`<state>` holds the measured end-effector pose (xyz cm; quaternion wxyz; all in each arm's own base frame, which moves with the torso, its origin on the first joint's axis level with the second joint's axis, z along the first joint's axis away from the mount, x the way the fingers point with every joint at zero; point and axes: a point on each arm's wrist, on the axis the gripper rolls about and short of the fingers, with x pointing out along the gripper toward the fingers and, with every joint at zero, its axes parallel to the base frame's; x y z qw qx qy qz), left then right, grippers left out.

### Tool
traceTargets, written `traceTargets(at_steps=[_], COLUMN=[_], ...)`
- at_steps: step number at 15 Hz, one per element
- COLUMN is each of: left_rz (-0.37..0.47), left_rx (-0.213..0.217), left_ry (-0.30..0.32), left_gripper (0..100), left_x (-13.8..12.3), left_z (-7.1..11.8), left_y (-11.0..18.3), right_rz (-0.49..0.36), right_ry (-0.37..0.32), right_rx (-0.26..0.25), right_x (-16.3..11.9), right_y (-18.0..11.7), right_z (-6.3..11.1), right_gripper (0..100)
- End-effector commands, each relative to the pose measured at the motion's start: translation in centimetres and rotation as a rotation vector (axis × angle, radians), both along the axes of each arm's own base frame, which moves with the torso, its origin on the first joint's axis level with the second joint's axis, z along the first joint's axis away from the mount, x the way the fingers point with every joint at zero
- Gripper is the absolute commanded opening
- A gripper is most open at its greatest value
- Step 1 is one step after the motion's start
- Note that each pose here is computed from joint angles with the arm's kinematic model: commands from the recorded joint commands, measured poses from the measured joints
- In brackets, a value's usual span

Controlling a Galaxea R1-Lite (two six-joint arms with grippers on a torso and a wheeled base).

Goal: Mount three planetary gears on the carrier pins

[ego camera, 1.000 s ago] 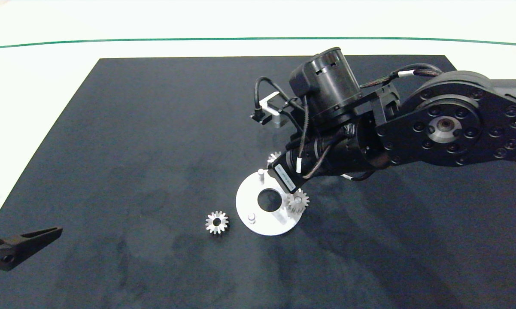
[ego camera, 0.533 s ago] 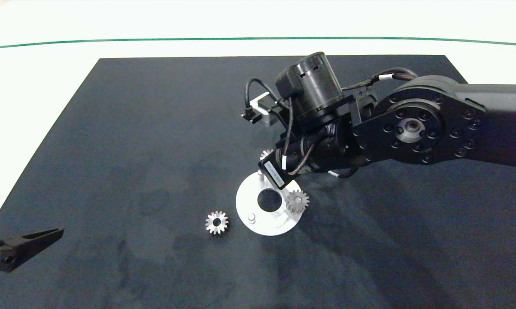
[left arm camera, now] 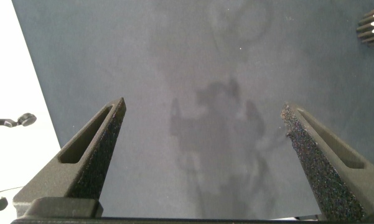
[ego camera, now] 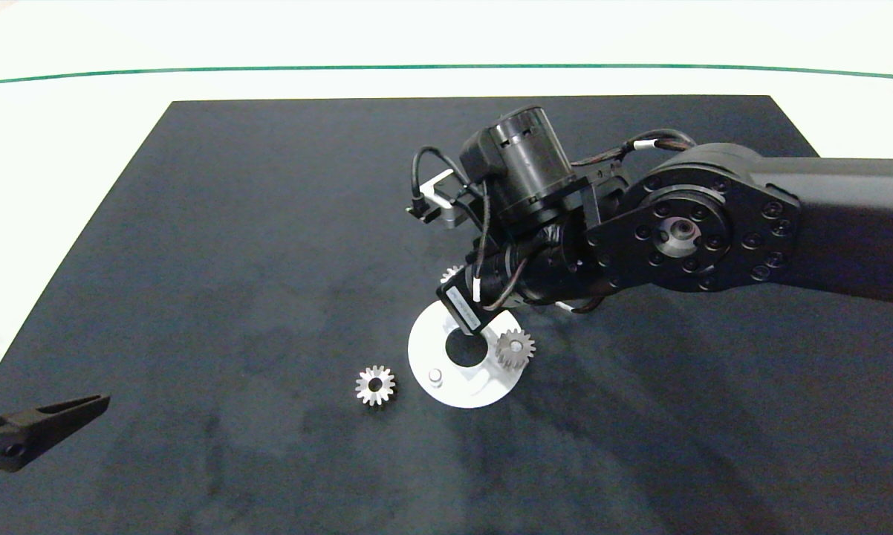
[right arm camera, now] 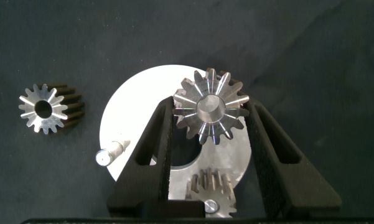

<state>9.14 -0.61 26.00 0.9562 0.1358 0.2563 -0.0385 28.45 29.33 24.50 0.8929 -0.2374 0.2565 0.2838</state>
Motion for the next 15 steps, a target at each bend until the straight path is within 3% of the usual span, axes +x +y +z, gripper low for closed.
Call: traceTargets(at_steps=[1,15], left_rz=[-0.001,-0.005], left_rx=[0.001,0.002], left_ry=[-0.003,0.003], left_gripper=[100,100], left_x=[-0.1,-0.1], left_z=[0.0,-0.1], left_y=[0.0,0.0], right_rz=[0.003,-0.006], right_ry=[0.008,0.023], right_rx=[-0.011,-0.017], right_x=[0.0,0.8], right_y=[0.2,0.7], right_z=[-0.4,-1.4], right_gripper=[13,13])
